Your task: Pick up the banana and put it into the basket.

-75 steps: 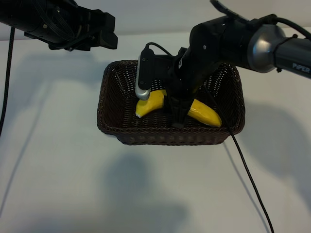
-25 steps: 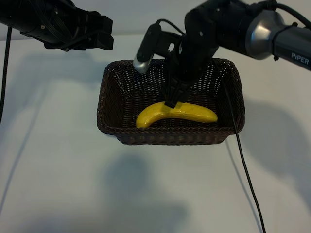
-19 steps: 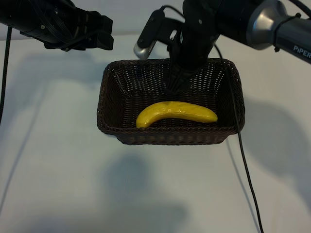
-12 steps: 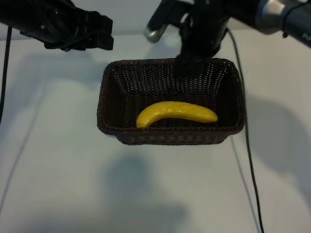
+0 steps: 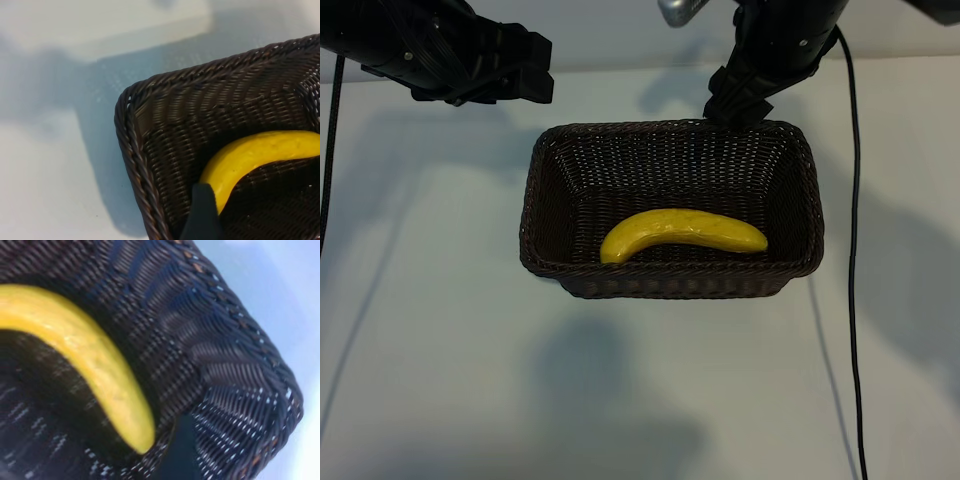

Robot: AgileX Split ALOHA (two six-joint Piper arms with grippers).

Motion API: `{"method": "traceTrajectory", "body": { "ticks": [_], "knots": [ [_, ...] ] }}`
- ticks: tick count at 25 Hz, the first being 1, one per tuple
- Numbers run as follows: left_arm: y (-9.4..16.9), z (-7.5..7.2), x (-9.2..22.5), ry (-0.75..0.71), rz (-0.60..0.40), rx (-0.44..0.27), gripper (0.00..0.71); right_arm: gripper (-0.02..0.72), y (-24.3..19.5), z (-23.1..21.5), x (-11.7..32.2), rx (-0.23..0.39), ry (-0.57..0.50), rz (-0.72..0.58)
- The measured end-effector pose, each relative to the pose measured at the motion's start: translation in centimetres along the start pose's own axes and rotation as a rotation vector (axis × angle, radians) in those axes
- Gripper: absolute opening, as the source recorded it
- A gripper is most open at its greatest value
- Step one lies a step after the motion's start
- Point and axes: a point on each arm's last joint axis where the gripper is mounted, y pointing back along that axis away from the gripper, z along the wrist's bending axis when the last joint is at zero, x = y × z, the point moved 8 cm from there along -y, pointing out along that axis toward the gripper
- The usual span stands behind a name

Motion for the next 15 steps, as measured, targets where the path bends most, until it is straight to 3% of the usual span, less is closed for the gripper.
{"method": "traceTrajectory", "body": {
  "ticks": [7, 15],
  "knots": [
    [0.0, 0.0, 0.0, 0.0, 0.0, 0.0, 0.588, 0.625, 3.6, 1.0, -1.3, -0.071, -0.04, -0.077],
    [0.0, 0.0, 0.1, -0.002, 0.004, 0.0, 0.588, 0.62, 6.2, 0.8, -1.7, -0.081, -0.113, -0.138]
  ]
}}
